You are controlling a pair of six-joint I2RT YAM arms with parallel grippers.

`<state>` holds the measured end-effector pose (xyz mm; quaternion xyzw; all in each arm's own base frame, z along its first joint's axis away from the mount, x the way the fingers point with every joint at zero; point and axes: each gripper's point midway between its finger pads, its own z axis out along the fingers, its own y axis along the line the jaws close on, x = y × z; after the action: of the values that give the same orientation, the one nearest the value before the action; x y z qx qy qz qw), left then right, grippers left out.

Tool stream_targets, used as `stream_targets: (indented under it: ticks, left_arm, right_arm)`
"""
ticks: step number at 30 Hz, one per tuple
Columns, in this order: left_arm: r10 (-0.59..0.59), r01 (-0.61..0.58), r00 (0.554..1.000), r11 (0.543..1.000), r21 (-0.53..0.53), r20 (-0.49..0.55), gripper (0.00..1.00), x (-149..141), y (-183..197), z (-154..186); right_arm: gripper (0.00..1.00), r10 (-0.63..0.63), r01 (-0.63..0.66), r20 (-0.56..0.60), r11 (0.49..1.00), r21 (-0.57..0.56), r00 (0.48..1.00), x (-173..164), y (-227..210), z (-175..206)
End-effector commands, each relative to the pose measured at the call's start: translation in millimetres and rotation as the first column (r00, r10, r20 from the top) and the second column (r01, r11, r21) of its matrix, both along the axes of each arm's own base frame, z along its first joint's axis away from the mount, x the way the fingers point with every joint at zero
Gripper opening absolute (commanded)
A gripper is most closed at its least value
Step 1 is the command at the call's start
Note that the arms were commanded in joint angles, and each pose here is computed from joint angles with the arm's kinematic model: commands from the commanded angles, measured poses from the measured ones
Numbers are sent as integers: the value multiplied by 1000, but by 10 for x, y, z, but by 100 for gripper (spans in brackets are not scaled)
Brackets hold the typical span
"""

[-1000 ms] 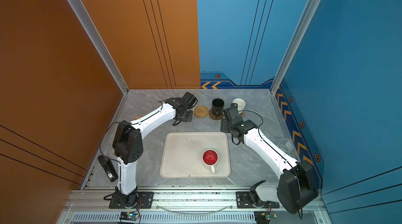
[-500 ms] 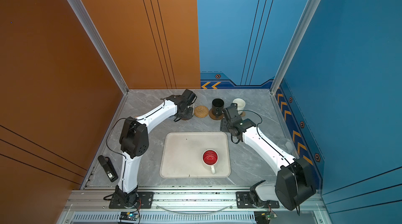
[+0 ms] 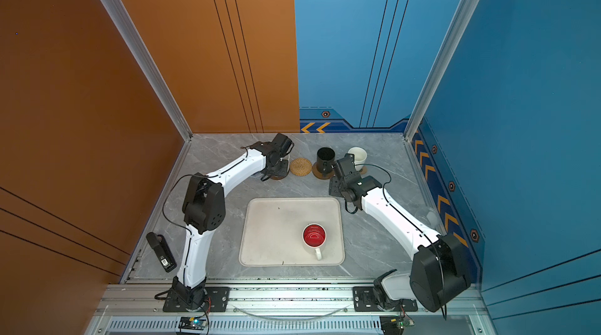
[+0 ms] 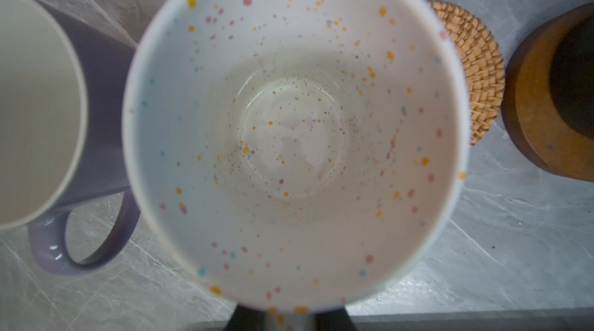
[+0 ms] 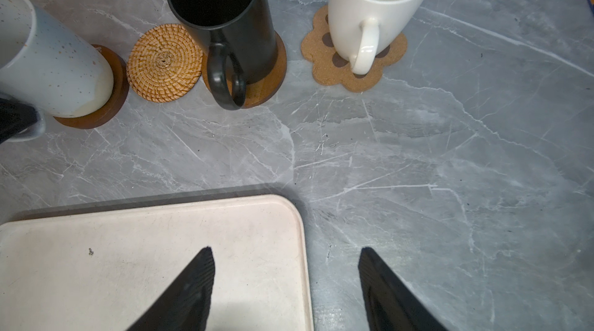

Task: Place cups on coasters
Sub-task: Place the cup on the coaster.

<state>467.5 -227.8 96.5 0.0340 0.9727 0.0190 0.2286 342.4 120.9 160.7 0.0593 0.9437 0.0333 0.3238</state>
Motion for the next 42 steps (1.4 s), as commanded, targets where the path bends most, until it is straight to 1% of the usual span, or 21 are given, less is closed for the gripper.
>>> stream_targets:
  ticks: [1, 19, 20, 22, 30, 33, 35, 39, 40, 42]
  left_arm:
    - [30, -26, 996, 998, -49, 86, 0, 186, -10, 202]
    - [43, -39, 996, 998, -50, 73, 1, 136, 36, 114]
    - [43, -40, 997, 998, -49, 71, 5, 124, 37, 110]
    - [43, -40, 997, 998, -50, 70, 9, 103, 40, 99]
    - [42, -39, 997, 998, -48, 69, 19, 66, 62, 100]
    - [43, -39, 996, 998, -45, 74, 26, 51, 77, 128]
    - [44, -41, 996, 998, -40, 76, 33, 40, 97, 138]
    - [43, -41, 996, 999, -35, 79, 39, 5, 111, 162]
    - [44, -42, 996, 999, -34, 79, 43, -6, 118, 165]
    - [43, -40, 995, 999, -32, 85, 48, -19, 119, 195]
  right_arm:
    - [70, -17, 17, -18, 1000, 3, 1000, 5, -8, 19]
    - [70, -14, 14, -31, 1000, -3, 999, 23, 16, -16]
    - [70, -13, 13, -30, 1000, -2, 999, 20, 21, -13]
    - [70, -10, 10, -34, 1000, -2, 999, 17, 28, -23]
    - [70, -7, 7, -28, 1000, 0, 1000, 27, 46, 0]
    - [70, -4, 4, -28, 1000, 0, 1000, 24, 56, -2]
    - [70, -5, 5, -29, 1000, -1, 1000, 24, 55, -6]
    - [70, 0, 0, -29, 1000, -1, 1000, 18, 70, -4]
    - [70, 2, -3, -28, 1000, -2, 1000, 19, 76, -4]
    - [70, 3, -3, -27, 1000, -2, 1000, 15, 79, 2]
